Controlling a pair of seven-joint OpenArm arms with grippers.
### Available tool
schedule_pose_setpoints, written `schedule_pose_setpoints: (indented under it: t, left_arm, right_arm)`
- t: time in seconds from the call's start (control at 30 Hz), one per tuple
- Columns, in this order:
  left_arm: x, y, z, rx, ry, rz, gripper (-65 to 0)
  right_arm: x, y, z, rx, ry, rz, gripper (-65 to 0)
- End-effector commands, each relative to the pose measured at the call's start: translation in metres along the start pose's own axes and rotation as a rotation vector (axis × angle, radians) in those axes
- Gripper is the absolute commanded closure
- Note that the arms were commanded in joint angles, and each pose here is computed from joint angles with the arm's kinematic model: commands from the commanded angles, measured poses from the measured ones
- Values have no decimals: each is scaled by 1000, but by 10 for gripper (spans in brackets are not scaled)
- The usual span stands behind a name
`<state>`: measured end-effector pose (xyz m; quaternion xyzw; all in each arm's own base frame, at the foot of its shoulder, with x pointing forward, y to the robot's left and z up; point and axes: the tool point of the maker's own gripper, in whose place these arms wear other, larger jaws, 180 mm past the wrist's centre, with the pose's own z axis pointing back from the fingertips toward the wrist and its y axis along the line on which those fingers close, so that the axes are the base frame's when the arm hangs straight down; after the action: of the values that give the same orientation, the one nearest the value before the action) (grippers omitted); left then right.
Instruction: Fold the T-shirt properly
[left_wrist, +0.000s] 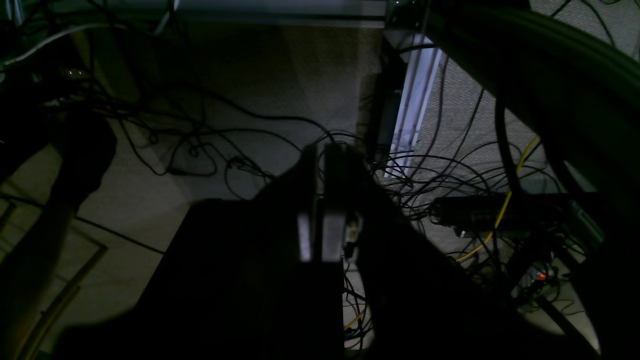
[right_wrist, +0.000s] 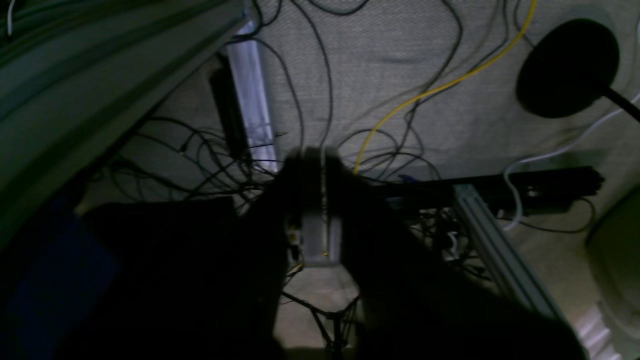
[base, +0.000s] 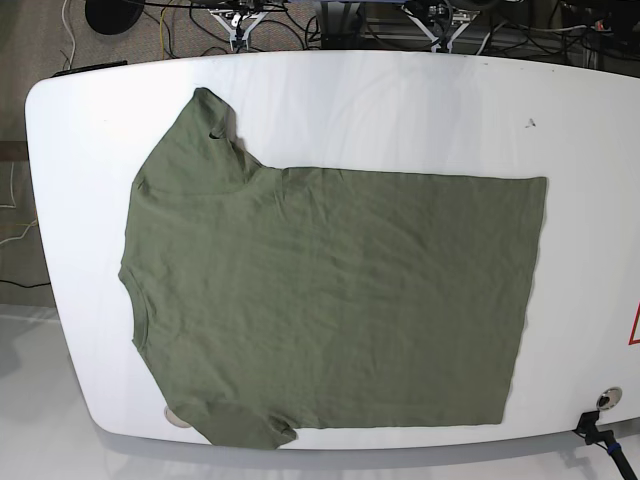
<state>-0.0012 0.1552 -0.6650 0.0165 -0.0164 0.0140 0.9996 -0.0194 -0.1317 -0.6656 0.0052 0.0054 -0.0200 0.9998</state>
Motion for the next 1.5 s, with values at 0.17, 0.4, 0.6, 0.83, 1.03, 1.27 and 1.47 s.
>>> schedule_pose_setpoints:
  t: [0.17,0.4,0.6,0.83,1.03,1.27,1.47]
  left_arm:
    - [-43,29,5,43,42,-15,-10]
    - [-78,62,19,70,27,-66,0]
    - [-92,70,33,65,-7,-93,0]
    - [-107,76,57,49,-72,-122,0]
    - [-109,57,82,-98,-120,-136,0]
    - [-82,47,125,-163,-242,-203,0]
    - [-58,46,157,-162,-345,-226,0]
  right_arm:
    - [-20,-7,2,-14,-41,-1,0]
    - [-59,-9,9,-2,-61,-17,-2]
    - [-81,-19,20,-12,-75,3,0]
    - [-91,-57,46,-55,-147,62,0]
    - [-95,-72,80,-62,-226,107,0]
    - [-90,-63,128,-19,-325,38,0]
    - [-63,-69,164,-30,-440,29,0]
